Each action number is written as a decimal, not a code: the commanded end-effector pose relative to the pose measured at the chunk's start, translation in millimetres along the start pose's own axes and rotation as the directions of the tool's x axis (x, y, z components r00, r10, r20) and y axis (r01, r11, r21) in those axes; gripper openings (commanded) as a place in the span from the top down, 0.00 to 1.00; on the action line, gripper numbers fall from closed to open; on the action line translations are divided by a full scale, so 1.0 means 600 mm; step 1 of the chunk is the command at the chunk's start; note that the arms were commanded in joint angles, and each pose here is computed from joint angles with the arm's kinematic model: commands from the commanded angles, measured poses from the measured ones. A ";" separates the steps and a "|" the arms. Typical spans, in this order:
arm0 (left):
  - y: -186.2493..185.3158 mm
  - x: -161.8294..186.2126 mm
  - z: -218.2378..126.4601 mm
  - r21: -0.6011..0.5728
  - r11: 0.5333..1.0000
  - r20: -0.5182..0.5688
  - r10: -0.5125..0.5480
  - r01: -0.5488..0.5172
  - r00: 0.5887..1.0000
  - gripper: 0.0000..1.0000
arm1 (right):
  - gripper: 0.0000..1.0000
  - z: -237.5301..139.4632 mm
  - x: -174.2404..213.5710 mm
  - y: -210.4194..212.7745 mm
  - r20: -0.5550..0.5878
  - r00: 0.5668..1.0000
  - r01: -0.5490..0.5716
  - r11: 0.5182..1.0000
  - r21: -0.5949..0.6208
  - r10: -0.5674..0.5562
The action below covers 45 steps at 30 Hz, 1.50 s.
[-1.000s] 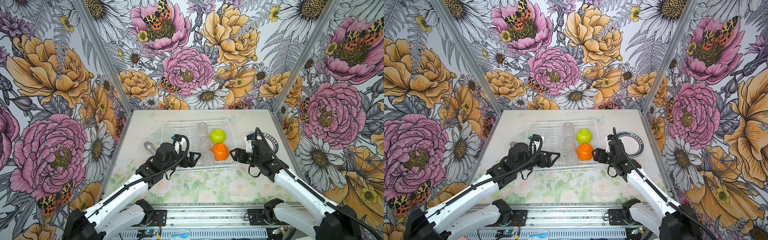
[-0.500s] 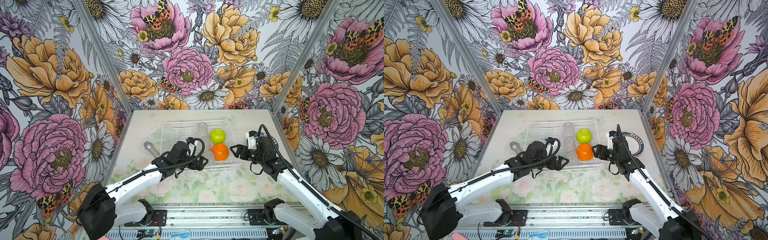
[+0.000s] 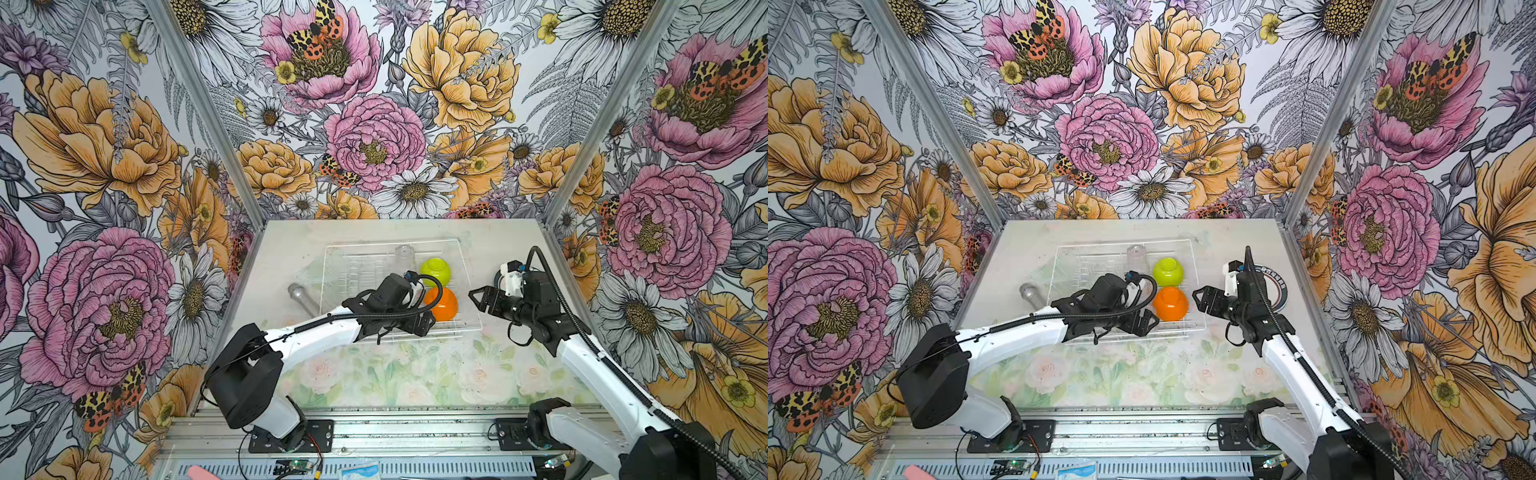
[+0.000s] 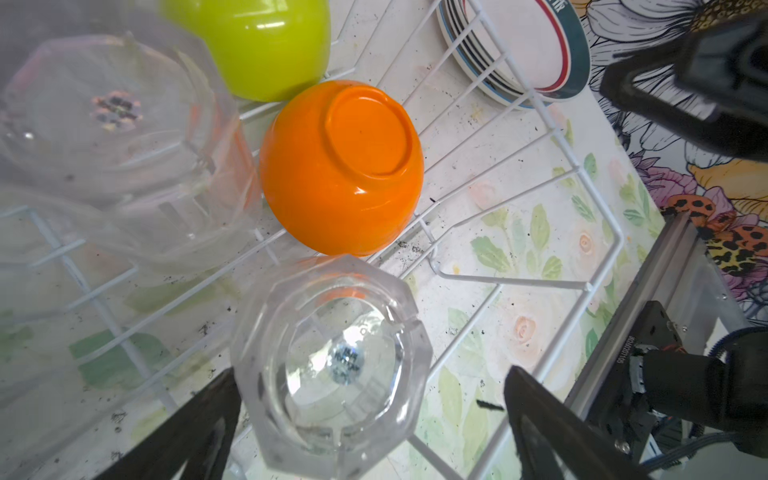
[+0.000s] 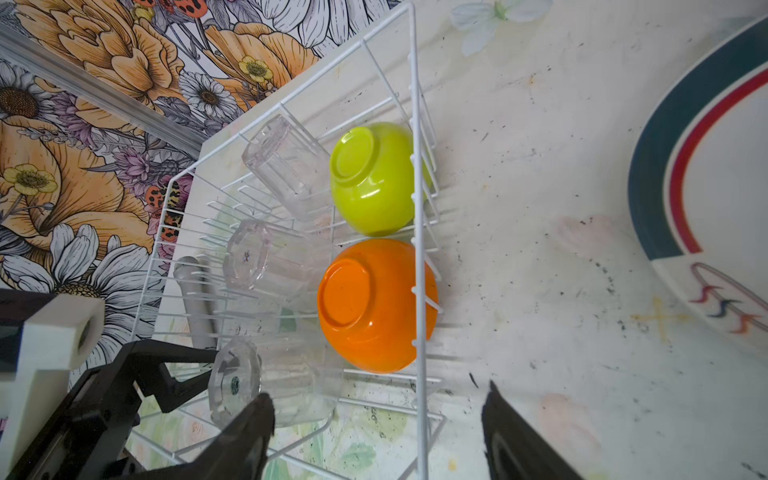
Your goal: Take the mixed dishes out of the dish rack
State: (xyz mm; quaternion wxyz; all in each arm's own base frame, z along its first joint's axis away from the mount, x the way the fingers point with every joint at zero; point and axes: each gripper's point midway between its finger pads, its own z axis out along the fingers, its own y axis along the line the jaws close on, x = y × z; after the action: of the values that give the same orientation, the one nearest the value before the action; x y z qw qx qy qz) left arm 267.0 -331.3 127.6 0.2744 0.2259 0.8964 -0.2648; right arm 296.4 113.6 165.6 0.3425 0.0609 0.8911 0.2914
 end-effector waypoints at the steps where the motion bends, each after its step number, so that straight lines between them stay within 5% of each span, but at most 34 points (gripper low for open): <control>1: 0.015 0.001 0.014 -0.090 0.995 -0.019 0.045 -0.047 0.999 0.01 | 0.21 -0.016 -0.002 -0.011 -0.003 0.998 0.055 0.998 0.037 -0.055; 6: 0.034 0.016 0.034 -0.148 0.989 -0.042 0.018 -0.024 0.999 0.01 | 0.20 -0.031 0.006 -0.083 -0.095 0.987 0.147 0.955 0.257 -0.126; 12: 0.046 0.006 0.028 -0.222 0.975 -0.002 0.030 -0.030 1.000 0.01 | 0.19 -0.046 0.004 -0.121 -0.103 0.990 0.129 0.926 0.356 -0.099; 19: 0.044 -0.008 0.018 -0.236 0.970 0.030 0.061 -0.052 0.998 0.13 | 0.19 -0.059 -0.018 -0.046 -0.052 0.995 0.092 0.982 0.164 -0.085; 27: 0.050 -0.019 -0.010 -0.229 0.972 0.061 0.068 -0.053 0.996 0.32 | 0.19 -0.090 -0.047 -0.007 0.035 0.997 0.068 0.992 0.107 -0.072; 38: 0.060 -0.073 -0.123 -0.156 0.988 0.224 0.020 0.015 0.974 0.40 | 0.19 -0.092 -0.061 0.043 0.089 0.996 -0.012 0.999 -0.047 0.016; 45: 0.084 -0.128 -0.185 -0.028 0.992 0.359 -0.107 0.125 0.927 0.41 | 0.20 -0.066 -0.040 0.099 0.070 0.998 0.011 0.988 -0.152 -0.001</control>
State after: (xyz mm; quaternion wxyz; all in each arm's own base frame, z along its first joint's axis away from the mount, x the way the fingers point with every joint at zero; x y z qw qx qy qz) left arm 304.6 -246.0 209.8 0.4024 0.1321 0.8747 -0.2355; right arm 282.6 121.5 229.0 0.3656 0.0484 0.8697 0.3280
